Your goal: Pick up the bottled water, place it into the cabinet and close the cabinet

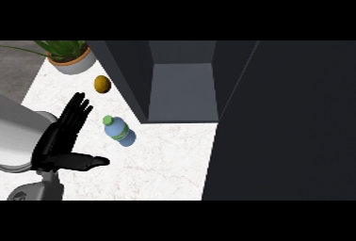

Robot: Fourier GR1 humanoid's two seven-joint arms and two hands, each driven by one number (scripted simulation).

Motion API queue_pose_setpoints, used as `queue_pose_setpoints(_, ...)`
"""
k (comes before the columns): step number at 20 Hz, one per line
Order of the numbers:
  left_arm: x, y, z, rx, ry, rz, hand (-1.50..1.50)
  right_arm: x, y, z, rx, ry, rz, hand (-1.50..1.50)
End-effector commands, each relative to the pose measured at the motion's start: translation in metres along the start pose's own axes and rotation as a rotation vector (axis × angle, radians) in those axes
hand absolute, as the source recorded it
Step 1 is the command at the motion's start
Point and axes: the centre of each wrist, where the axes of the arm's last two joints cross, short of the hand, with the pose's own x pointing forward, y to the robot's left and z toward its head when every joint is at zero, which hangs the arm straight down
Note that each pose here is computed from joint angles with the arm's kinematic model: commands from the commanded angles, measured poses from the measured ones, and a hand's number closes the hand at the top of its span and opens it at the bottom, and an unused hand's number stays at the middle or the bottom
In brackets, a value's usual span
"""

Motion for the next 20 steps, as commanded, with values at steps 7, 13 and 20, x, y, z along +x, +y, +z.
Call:
queue_pose_setpoints(7,-0.069,0.009,-0.014,0.001,0.067,0.031,-1.5,0.022,-0.006,0.017,-0.04,-0.048,0.088,-1.5)
queue_pose_setpoints(13,-0.089,0.006,-0.017,0.002,0.032,0.04,-1.5,0.025,-0.003,0.016,-0.038,-0.045,0.106,-1.5)
queue_pose_setpoints(20,-0.12,0.016,-0.013,0.004,0.039,0.056,-1.5,0.02,-0.006,0.008,-0.058,-0.072,0.087,-1.5)
